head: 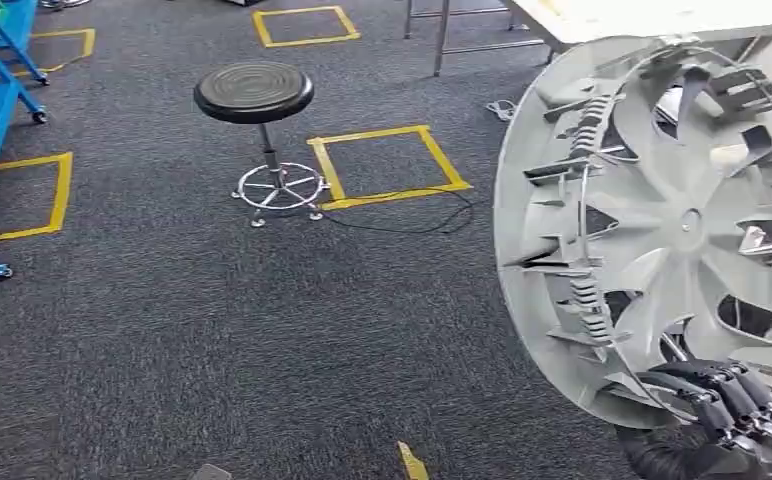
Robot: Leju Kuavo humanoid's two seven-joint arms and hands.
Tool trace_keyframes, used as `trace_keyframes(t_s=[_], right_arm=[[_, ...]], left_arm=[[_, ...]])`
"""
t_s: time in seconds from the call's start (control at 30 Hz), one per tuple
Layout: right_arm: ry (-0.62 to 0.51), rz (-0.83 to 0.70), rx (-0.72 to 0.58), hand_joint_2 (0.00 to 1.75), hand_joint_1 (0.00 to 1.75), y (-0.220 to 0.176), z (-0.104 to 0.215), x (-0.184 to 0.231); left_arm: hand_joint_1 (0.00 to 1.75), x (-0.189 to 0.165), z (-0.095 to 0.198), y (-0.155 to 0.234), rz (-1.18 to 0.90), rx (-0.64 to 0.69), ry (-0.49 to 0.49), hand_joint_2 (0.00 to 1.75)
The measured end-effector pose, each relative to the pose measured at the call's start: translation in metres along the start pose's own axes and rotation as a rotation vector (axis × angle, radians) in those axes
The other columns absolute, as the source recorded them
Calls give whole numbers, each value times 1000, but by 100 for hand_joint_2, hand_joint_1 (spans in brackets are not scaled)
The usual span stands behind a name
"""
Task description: Take the parts from the cabinet and place them on the table.
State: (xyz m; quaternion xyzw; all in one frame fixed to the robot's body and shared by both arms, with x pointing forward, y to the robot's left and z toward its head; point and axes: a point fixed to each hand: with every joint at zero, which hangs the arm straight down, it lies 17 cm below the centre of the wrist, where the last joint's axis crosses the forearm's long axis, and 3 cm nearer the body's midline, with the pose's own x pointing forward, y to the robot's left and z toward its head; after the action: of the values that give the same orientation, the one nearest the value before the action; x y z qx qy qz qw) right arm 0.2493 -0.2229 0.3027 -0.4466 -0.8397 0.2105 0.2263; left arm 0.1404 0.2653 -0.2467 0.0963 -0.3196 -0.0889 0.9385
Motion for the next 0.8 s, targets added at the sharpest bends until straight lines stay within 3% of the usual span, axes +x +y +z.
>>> trace_keyframes(t_s=[0.8], right_arm=[[28, 25, 13, 175, 175, 1, 3, -5]], left_arm=[[0, 0, -1, 4, -3, 5, -1, 175]])
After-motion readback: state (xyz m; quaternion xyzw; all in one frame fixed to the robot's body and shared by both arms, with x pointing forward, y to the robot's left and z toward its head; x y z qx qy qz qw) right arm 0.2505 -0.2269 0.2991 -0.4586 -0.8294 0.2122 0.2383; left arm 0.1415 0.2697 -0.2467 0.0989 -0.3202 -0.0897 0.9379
